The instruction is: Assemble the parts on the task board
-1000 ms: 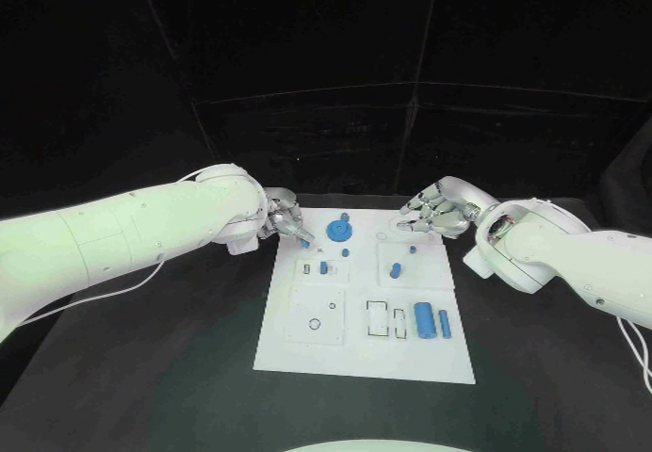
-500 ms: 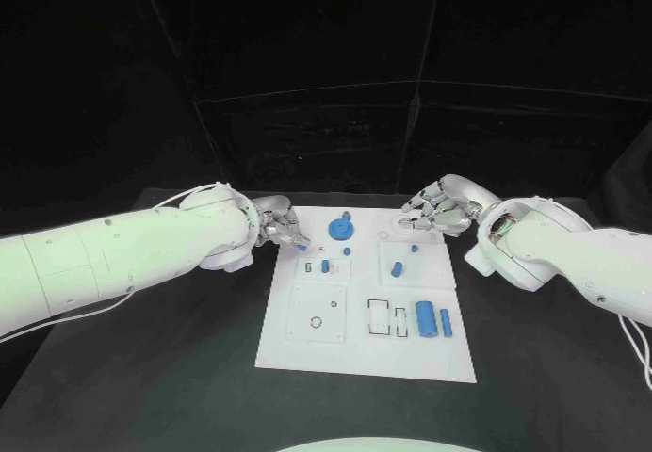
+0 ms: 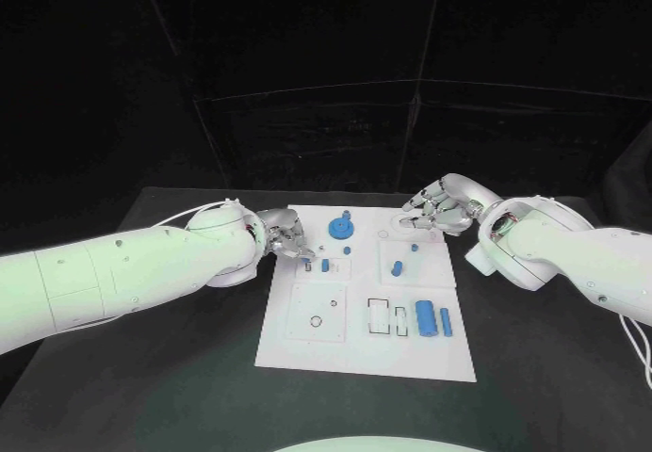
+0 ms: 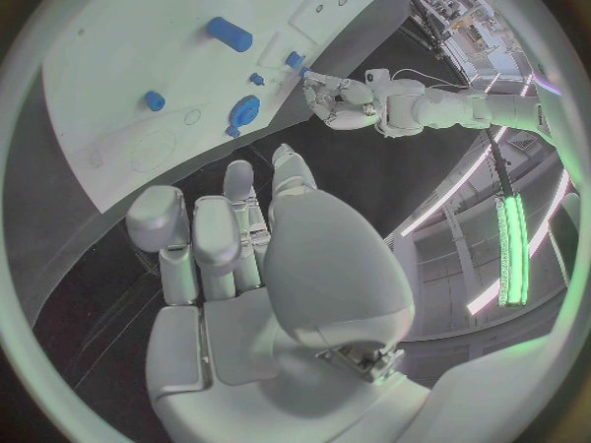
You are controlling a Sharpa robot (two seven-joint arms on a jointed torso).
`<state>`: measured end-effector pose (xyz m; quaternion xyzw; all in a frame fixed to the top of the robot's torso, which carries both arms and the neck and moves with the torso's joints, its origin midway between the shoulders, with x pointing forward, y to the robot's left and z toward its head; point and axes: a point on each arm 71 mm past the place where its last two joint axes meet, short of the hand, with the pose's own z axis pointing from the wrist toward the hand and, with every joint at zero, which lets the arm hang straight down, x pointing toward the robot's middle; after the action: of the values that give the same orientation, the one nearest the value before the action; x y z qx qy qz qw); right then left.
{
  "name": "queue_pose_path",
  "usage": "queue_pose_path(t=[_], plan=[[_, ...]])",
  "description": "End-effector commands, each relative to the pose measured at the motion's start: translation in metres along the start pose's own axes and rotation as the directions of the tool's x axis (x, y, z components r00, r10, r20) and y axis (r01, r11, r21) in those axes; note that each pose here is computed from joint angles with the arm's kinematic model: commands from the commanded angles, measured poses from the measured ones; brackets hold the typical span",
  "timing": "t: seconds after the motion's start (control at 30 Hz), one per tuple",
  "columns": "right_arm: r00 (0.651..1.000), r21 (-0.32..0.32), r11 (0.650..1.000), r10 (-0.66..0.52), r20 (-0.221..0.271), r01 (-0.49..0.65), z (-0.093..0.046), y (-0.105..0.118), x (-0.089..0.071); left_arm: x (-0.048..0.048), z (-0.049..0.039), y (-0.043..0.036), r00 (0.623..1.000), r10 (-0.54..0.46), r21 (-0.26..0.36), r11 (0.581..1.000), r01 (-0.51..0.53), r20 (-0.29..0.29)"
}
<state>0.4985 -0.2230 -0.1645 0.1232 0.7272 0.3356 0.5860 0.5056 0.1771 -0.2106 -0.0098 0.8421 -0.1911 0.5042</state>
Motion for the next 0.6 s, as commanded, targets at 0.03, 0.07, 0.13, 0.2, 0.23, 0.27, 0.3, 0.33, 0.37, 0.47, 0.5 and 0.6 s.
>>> queue_pose_path(t=[0.03, 0.07, 0.13, 0.2, 0.23, 0.27, 0.3, 0.33, 0.37, 0.47, 0.5, 0.6], plan=[[1.000, -0.012, 1.000, 0.002, -0.002, -0.002, 0.0002, 0.0016, -0.0003, -0.0003, -0.0001, -0.0017, 1.000, 0.025, 0.004, 1.000, -0.025, 0.010], [1.000, -0.012, 1.000, 0.002, -0.002, -0.002, 0.0002, 0.0016, -0.0003, 0.0001, 0.0000, -0.0015, 1.000, 0.026, 0.003, 1.000, -0.026, 0.007], [1.000, -0.012, 1.000, 0.002, -0.002, -0.002, 0.0002, 0.0017, -0.0003, 0.0006, 0.0001, -0.0010, 1.000, 0.028, -0.001, 1.000, -0.028, 0.001], [1.000, -0.012, 1.000, 0.002, -0.002, -0.002, 0.0002, 0.0017, -0.0003, 0.0012, 0.0004, -0.0005, 0.999, 0.031, -0.005, 1.000, -0.031, -0.007], [1.000, -0.012, 1.000, 0.002, -0.002, -0.002, 0.0002, 0.0018, -0.0002, 0.0016, 0.0008, -0.0002, 0.999, 0.033, -0.008, 0.999, -0.034, -0.013], [1.000, -0.012, 1.000, 0.002, -0.002, -0.002, 0.0002, 0.0019, -0.0002, 0.0019, 0.0011, -0.0002, 0.999, 0.035, -0.010, 0.999, -0.035, -0.016], [1.000, -0.013, 1.000, 0.002, -0.002, -0.002, 0.0003, 0.0019, -0.0001, 0.0022, 0.0014, -0.0004, 0.999, 0.036, -0.011, 0.999, -0.036, -0.019], [1.000, -0.013, 1.000, 0.002, -0.002, -0.002, 0.0003, 0.0020, -0.0001, 0.0026, 0.0018, -0.0006, 0.999, 0.038, -0.011, 0.999, -0.038, -0.023], [1.000, -0.013, 1.000, 0.002, -0.003, -0.002, 0.0003, 0.0020, 0.0000, 0.0030, 0.0022, -0.0009, 0.999, 0.039, -0.012, 0.999, -0.039, -0.027], [1.000, -0.013, 1.000, 0.002, -0.003, -0.002, 0.0004, 0.0022, 0.0001, 0.0038, 0.0032, -0.0017, 0.999, 0.042, -0.012, 0.999, -0.042, -0.034], [1.000, -0.014, 1.000, 0.002, -0.003, -0.002, 0.0004, 0.0022, 0.0001, 0.0042, 0.0035, -0.0020, 0.998, 0.043, -0.012, 0.999, -0.044, -0.037], [1.000, -0.014, 1.000, 0.002, -0.004, -0.002, 0.0004, 0.0023, 0.0002, 0.0050, 0.0046, -0.0026, 0.998, 0.046, -0.013, 0.999, -0.046, -0.044]])
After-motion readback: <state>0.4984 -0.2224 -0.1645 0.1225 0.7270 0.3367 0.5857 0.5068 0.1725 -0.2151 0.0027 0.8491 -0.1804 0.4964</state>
